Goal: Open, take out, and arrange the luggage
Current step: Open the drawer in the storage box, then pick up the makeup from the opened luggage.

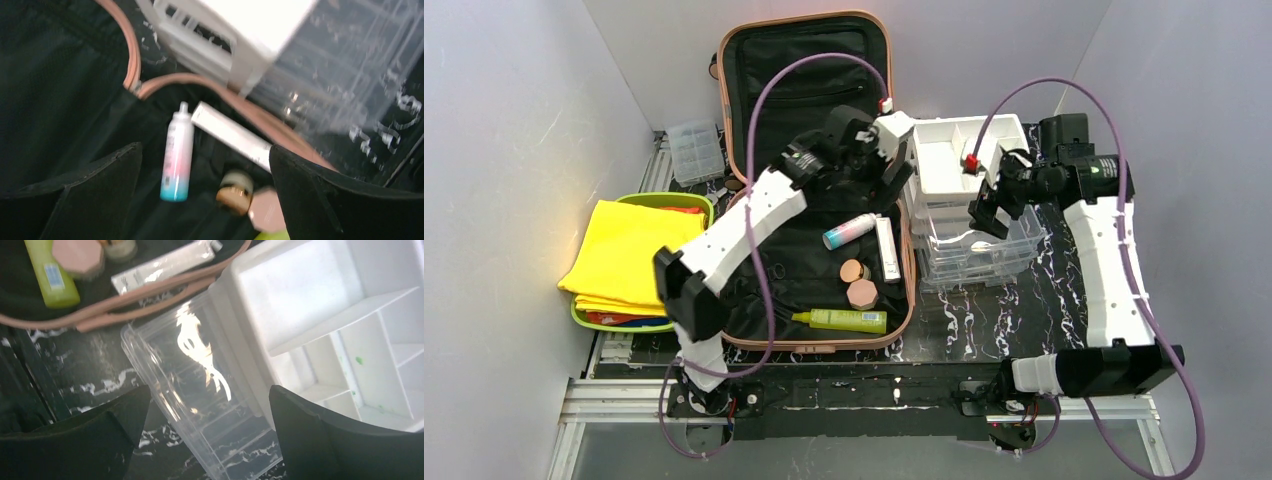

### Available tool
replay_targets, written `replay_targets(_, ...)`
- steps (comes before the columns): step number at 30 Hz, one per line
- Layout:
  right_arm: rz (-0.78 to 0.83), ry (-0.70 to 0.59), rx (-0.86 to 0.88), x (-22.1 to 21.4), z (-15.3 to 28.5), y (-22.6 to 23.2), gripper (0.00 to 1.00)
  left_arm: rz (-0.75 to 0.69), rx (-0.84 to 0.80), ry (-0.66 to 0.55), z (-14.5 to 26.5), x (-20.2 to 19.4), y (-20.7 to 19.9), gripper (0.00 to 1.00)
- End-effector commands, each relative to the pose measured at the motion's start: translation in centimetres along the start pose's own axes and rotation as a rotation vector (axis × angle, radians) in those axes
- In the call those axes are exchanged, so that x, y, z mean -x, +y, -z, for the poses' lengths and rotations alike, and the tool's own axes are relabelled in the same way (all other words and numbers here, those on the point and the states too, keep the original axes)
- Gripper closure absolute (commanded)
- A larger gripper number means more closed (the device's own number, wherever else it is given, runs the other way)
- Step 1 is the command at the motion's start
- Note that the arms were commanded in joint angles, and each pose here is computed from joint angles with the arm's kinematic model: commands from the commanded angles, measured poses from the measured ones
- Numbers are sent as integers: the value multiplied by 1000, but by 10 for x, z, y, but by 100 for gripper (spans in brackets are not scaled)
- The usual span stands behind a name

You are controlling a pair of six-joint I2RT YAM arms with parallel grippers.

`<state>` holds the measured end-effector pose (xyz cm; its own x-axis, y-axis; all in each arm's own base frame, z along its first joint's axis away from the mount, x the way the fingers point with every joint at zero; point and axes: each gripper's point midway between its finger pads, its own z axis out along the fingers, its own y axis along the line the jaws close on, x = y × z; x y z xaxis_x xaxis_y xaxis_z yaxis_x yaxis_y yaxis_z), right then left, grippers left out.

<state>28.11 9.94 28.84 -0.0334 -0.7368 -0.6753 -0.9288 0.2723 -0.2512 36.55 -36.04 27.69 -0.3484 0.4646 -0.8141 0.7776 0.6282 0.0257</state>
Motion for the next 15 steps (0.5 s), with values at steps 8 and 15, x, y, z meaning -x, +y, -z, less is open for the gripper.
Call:
replay_targets(8, -118, -390, -207, 76, 38, 1, 2, -197, 25, 328, -6, -136, 35, 2)
replay_targets(15, -71, -364, -267, 56, 34, 11, 2, -178, 36, 415, -45, -170, 46, 2)
